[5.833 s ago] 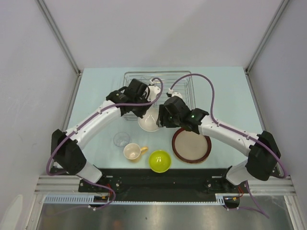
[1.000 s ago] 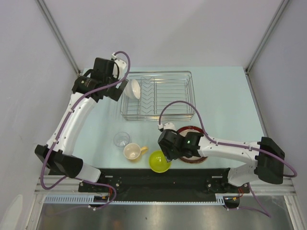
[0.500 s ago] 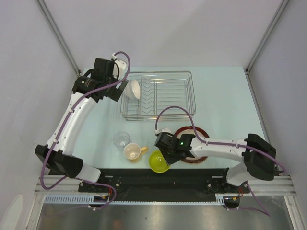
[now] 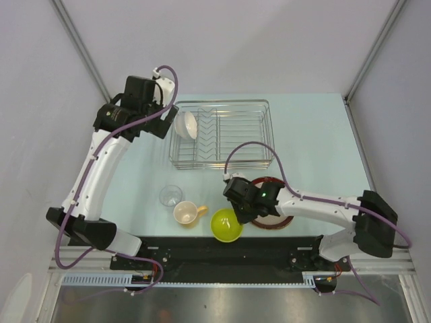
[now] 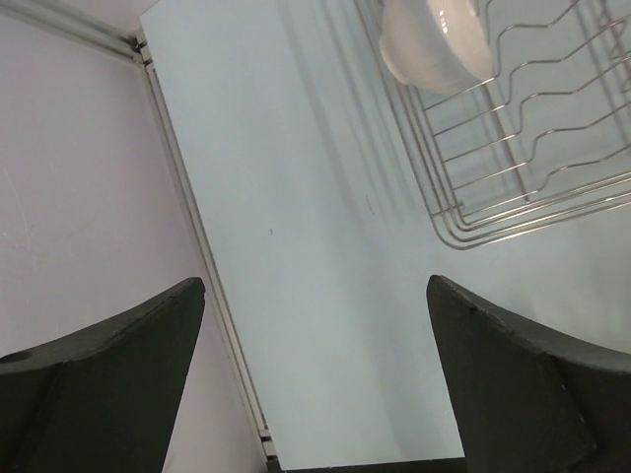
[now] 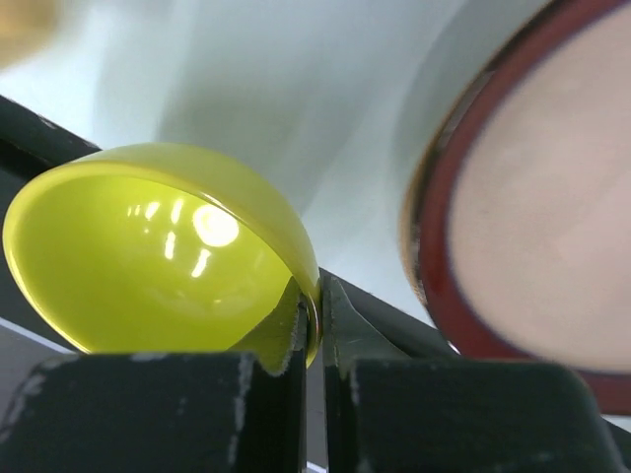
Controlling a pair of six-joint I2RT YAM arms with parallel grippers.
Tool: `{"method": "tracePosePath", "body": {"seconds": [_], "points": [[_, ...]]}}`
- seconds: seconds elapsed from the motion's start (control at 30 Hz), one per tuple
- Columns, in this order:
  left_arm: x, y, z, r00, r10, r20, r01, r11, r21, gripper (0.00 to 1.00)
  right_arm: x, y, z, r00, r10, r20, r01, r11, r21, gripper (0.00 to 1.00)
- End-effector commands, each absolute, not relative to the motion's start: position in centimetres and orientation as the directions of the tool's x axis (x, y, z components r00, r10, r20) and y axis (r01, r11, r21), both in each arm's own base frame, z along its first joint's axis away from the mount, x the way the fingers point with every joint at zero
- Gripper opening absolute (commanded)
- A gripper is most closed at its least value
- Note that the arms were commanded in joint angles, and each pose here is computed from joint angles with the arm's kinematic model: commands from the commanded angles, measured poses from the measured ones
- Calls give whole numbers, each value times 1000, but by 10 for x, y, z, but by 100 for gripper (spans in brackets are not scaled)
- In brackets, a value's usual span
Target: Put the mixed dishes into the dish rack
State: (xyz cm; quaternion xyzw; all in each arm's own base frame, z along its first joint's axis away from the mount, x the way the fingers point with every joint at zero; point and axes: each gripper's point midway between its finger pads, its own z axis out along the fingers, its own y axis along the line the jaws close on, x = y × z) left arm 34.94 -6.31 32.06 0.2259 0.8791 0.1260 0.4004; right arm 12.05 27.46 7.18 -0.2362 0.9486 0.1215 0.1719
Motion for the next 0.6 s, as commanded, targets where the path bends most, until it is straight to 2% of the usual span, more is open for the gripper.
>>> {"method": "tracePosePath", "body": {"seconds": [0.0, 0.2, 0.37, 0.57], "points": [[338, -80, 358, -511, 438, -740, 322, 895, 308, 100, 154, 277, 145, -779, -306, -547, -464, 869, 175, 0], [318, -123, 360, -531, 368, -763, 471, 877, 95, 100, 184, 261, 193, -717, -241, -654, -419, 899, 129, 0], [289, -164, 342, -569, 360, -739, 612, 786, -88, 100, 231, 270, 233, -649, -174, -741, -382, 916, 119, 0], [261, -189, 322, -584, 397, -708, 684, 711, -166, 100, 268, 298, 241, -630, -165, -759, -383, 916, 119, 0]]}}
